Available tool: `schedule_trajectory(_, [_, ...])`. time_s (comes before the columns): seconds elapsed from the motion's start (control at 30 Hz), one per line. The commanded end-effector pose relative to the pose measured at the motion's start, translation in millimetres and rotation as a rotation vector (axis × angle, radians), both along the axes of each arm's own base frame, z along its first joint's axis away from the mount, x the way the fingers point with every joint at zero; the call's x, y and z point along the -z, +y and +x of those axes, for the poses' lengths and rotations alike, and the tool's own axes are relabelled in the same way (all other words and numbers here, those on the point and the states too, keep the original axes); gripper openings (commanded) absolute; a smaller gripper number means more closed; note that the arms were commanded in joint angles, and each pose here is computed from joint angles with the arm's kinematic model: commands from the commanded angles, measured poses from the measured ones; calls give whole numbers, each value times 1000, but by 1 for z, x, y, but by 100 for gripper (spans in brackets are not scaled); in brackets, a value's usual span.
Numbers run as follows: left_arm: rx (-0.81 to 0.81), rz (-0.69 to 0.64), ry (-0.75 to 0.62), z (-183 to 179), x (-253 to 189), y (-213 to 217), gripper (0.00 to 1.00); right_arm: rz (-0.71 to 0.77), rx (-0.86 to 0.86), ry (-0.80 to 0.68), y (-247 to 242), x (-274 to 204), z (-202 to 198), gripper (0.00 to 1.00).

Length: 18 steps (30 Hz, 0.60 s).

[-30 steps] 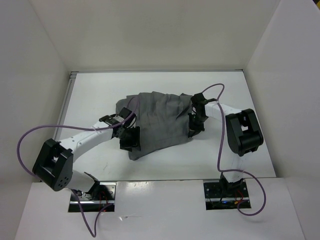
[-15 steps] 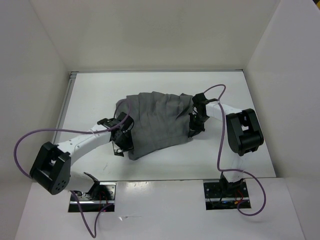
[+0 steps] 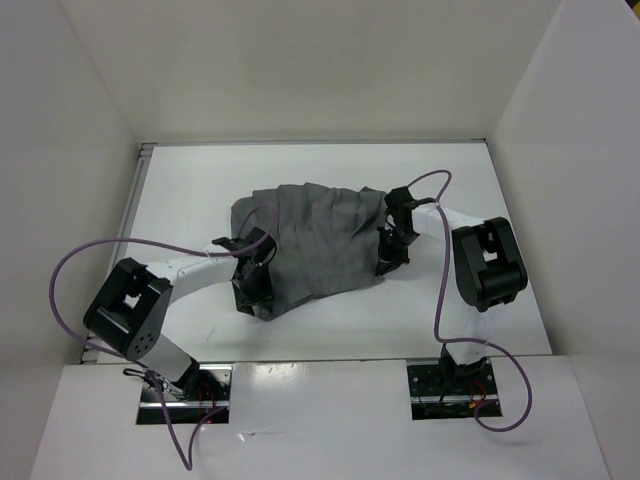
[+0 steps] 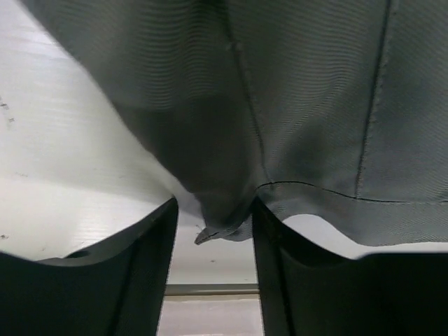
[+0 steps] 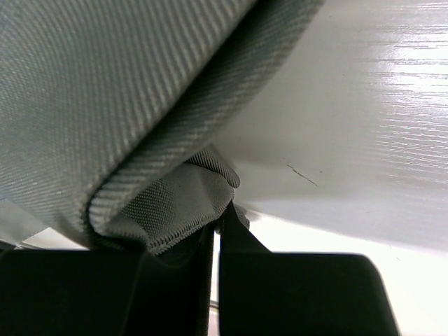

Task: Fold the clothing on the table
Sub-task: Flatten the skirt out

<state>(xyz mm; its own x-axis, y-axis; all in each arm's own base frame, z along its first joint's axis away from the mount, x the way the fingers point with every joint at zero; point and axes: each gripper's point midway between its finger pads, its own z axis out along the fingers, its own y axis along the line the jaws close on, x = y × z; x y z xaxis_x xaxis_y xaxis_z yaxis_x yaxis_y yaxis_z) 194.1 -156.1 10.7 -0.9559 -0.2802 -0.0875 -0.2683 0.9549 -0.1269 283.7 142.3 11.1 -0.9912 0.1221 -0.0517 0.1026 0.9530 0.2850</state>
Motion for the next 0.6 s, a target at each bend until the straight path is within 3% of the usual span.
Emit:
schedule_trajectory(0.0, [12, 8, 0, 5, 28, -3, 52, -38, 5, 50, -9, 11, -16, 0])
schedule_trajectory(0.07, [22, 9, 17, 4, 34, -4, 43, -35, 5, 40, -8, 8, -14, 0])
schedule_trajectory(0.1, [22, 4, 9, 6, 34, -5, 35, -38, 5, 48, -9, 8, -17, 0])
schedule_trajectory(0.13, [34, 12, 18, 5, 37, -3, 19, -35, 5, 40, -9, 5, -16, 0])
schedule_trajectory(0.23, [59, 9, 7, 13, 31, -7, 1, -33, 5, 31, -9, 0, -16, 0])
schedule_trajectory(0.4, [116, 1, -127, 53, -21, -15, 0, 3, 24, -7, -4, -21, -15, 0])
schedule_trajectory(0.57, [77, -39, -387, 126, -116, 12, 0, 47, 98, -233, -14, -104, 33, 0])
